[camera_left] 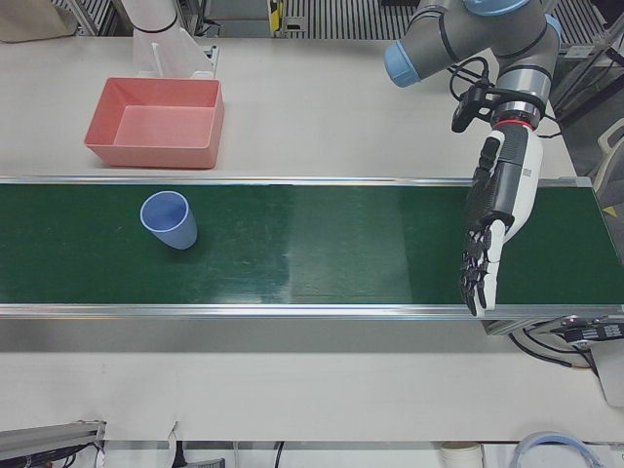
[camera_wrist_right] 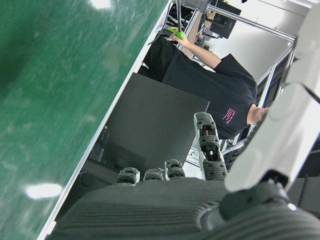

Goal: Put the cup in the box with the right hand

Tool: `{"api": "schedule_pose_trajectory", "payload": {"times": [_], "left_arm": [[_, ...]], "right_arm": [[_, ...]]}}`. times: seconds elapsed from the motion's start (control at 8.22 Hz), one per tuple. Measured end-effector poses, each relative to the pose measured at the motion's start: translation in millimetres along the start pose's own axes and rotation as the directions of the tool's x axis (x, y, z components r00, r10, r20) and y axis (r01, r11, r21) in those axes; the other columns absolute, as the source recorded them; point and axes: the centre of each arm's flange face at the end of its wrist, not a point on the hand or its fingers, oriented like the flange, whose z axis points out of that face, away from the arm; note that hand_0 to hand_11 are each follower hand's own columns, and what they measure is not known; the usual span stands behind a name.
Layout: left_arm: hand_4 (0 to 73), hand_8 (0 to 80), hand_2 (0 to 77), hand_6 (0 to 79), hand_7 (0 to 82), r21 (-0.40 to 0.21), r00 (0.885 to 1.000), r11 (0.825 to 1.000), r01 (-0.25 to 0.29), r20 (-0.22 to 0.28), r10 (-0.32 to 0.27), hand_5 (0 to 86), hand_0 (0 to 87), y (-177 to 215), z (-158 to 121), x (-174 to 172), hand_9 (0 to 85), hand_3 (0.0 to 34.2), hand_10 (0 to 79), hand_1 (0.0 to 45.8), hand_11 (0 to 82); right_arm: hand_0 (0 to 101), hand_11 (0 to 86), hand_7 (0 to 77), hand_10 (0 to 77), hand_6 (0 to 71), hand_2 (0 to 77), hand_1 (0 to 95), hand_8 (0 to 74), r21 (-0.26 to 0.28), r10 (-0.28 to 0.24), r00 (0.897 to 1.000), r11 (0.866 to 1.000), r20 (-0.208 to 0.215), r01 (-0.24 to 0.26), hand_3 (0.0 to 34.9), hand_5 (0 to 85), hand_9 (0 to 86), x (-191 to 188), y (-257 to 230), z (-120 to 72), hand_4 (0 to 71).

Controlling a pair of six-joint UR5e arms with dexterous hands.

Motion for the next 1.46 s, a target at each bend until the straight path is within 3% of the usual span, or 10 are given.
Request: {"api": "schedule_pose_trajectory", "payload": {"times": [0.12,0.24,0.36,0.49,0.61,0.85,0.97,1.09,1.34,1.46], "left_arm": [[1.1,0.0,0.5,0.0,0.5,0.0,1.0,1.0,0.0,0.0,0.0,0.5,0.0,0.1,0.0,0.0,0.0,0.0,0.0,0.5,0.0],[1.1,0.0,0.5,0.0,0.5,0.0,1.0,1.0,0.0,0.0,0.0,0.5,0.0,0.1,0.0,0.0,0.0,0.0,0.0,0.5,0.0],[1.1,0.0,0.5,0.0,0.5,0.0,1.0,1.0,0.0,0.0,0.0,0.5,0.0,0.1,0.0,0.0,0.0,0.0,0.0,0.5,0.0],[1.1,0.0,0.5,0.0,0.5,0.0,1.0,1.0,0.0,0.0,0.0,0.5,0.0,-0.1,0.0,0.0,0.0,0.0,0.0,0.5,0.0],[1.1,0.0,0.5,0.5,0.5,0.001,1.0,1.0,0.0,0.0,0.0,0.5,0.0,-0.3,0.0,0.0,0.0,0.0,0.0,0.5,0.0],[1.1,0.0,0.5,0.0,0.5,0.001,1.0,1.0,0.0,0.0,0.0,0.5,0.0,-0.5,0.0,0.0,0.0,0.0,0.0,0.5,0.0],[1.1,0.0,0.5,0.5,0.5,0.001,1.0,1.0,0.0,0.0,0.0,0.5,0.0,-0.5,0.0,0.0,0.0,0.0,0.0,0.5,0.0],[1.1,0.0,0.5,0.0,0.5,0.001,1.0,1.0,0.0,0.0,0.0,0.5,0.0,-0.5,0.0,0.0,0.0,0.0,0.0,0.5,0.0],[1.1,0.0,0.5,0.5,0.5,0.001,1.0,1.0,0.0,0.0,0.0,0.5,0.0,-0.6,0.0,0.0,0.0,0.0,0.0,0.5,0.0],[1.1,0.0,0.5,0.0,0.5,0.001,1.0,1.0,0.0,0.0,0.0,0.5,0.0,-0.6,0.0,0.0,0.0,0.0,0.0,0.5,0.0]], "right_arm": [[45,4.9,9.3,1.6,2.2,6.0,2.2,0.5,0.0,0.0,1.0,1.0,0.0,0.0,0.2,3.3,2.2,0.0,0.1,0.1,10.9],[42,2.2,9.3,1.6,2.2,6.5,13.1,0.5,0.0,0.0,1.0,1.0,0.0,0.0,0.2,2.7,3.3,0.1,0.1,0.1,7.1],[44,2.2,9.3,1.6,2.2,15.3,9.3,0.5,0.0,0.001,1.0,1.0,0.0,-0.001,0.2,3.3,3.3,0.0,0.2,0.2,8.2],[44,4.9,9.3,1.6,2.2,15.3,9.3,0.5,-0.001,0.001,1.0,1.0,0.0,-0.001,0.2,3.3,3.3,-0.1,0.5,0.2,8.2],[44,4.9,9.3,1.6,2.2,6.5,7.6,0.5,-0.001,0.002,1.0,1.0,0.0,-0.002,0.3,3.3,3.3,-0.2,0.7,0.2,8.2],[45,4.9,9.3,1.6,2.2,12.0,12.0,0.5,-0.001,0.002,1.0,1.0,0.0,-0.002,0.2,3.3,3.3,-0.1,0.4,-0.2,10.9],[45,4.9,9.3,1.6,2.2,12.0,4.9,0.5,0.0,0.002,1.0,1.0,0.0,-0.002,0.2,3.3,3.3,0.0,0.3,-0.4,10.9],[45,4.9,10.9,1.6,3.3,13.1,10.9,0.5,0.0,0.001,1.0,1.0,-0.001,-0.001,0.2,3.3,3.3,0.3,0.2,-0.4,10.9],[45,4.9,10.9,1.6,3.3,12.5,8.2,0.5,0.0,0.0,1.0,1.0,-0.003,0.0,0.1,3.3,3.3,1.3,0.2,-0.2,10.9],[45,4.9,10.9,1.6,3.3,7.1,7.6,0.5,-0.002,-0.001,1.0,1.0,-0.005,0.001,0.2,3.3,3.3,2.2,0.8,0.3,10.9]]}}
